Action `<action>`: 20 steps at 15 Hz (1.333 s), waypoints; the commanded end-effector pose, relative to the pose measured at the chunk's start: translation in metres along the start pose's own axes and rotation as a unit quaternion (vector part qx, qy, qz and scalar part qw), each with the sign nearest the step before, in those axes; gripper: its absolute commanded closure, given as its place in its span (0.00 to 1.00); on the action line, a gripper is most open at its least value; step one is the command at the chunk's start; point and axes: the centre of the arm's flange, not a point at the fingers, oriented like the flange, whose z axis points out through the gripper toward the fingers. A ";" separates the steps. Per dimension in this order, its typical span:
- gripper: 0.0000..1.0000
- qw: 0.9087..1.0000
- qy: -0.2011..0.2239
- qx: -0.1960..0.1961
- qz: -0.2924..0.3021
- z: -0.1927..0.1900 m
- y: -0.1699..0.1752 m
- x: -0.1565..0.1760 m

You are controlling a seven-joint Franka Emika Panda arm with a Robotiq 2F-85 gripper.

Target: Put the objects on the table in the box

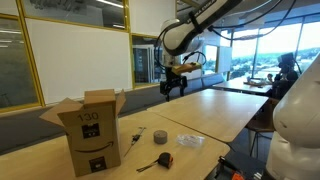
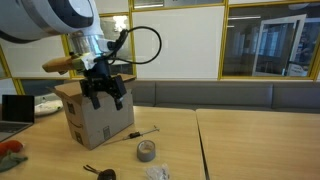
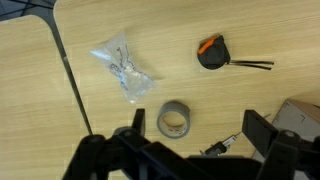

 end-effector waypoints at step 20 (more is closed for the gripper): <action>0.00 0.991 -0.079 0.073 -0.086 0.227 0.102 0.066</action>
